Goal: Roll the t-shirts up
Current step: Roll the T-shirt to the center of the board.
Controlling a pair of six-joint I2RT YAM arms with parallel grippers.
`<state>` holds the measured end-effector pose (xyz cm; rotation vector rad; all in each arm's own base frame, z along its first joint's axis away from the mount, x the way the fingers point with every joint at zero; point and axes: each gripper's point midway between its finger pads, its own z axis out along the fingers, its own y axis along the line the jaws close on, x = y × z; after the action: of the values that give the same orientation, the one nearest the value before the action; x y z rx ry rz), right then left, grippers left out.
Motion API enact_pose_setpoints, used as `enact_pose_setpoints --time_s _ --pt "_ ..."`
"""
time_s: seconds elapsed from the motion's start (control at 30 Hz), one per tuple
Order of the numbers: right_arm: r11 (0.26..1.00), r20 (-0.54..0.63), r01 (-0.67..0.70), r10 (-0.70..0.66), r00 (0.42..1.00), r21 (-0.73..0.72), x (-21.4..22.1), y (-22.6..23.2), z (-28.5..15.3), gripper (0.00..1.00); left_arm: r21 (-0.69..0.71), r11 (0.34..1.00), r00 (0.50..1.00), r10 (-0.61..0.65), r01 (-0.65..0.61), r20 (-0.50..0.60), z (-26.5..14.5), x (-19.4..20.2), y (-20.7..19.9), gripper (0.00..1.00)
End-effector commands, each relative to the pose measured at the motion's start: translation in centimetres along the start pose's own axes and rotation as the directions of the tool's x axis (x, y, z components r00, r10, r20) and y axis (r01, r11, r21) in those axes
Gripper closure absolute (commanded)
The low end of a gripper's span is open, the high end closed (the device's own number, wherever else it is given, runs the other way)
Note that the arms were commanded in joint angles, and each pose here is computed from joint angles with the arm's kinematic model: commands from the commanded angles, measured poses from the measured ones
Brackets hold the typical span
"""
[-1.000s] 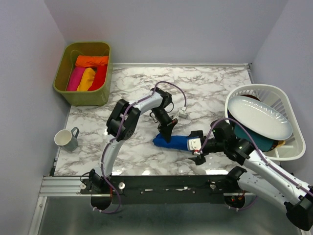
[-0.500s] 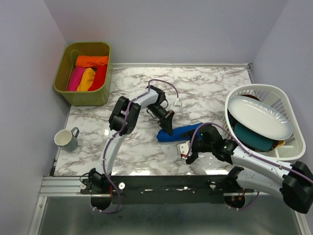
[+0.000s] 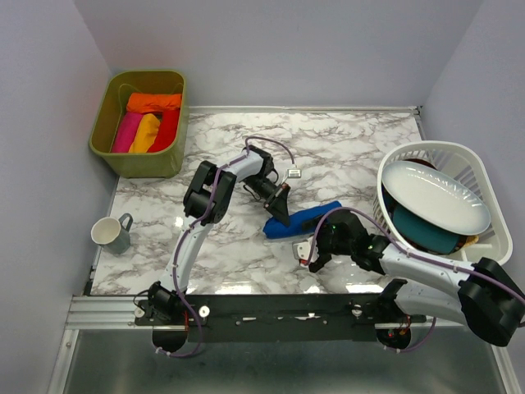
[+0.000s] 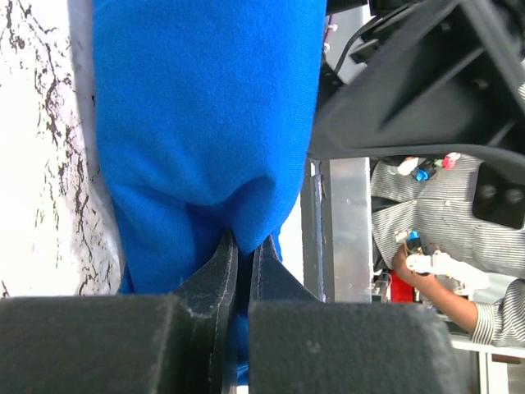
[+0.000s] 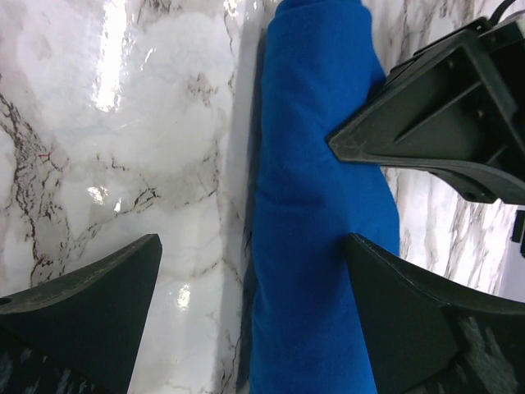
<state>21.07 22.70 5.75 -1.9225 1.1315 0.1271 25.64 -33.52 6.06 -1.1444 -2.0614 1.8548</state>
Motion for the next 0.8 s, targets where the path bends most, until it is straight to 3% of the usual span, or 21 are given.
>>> enact_pose_setpoints --time_s 0.0,0.27,0.43,0.57,0.77 --pt "0.999 -0.049 0.012 -0.01 0.999 0.034 1.2 -0.3 0.6 0.0 -0.006 0.986 0.985 -0.166 0.165 -0.055 -0.4 2.6 0.4 0.93" --pt "0.997 -0.062 -0.021 0.026 0.998 0.078 0.9 -2.0 0.0 0.0 -0.017 0.983 0.981 -0.184 0.184 -0.058 -0.7 3.1 1.0 0.92" --pt "0.952 -0.093 -0.282 0.294 0.951 0.119 1.8 -4.2 -1.7 0.0 -0.046 0.982 0.981 -0.184 0.182 -0.058 -0.8 2.8 1.1 0.87" --pt "0.92 -0.128 -0.377 0.389 0.912 0.112 3.4 -4.2 -2.4 0.0 -0.044 0.981 0.98 -0.193 0.191 -0.047 -0.9 2.6 1.1 0.86" --pt "0.944 -0.119 -0.331 0.329 0.937 0.0 4.8 -3.1 -2.5 0.0 -0.035 0.976 0.975 -0.217 0.216 -0.037 -0.8 2.9 1.2 0.85"
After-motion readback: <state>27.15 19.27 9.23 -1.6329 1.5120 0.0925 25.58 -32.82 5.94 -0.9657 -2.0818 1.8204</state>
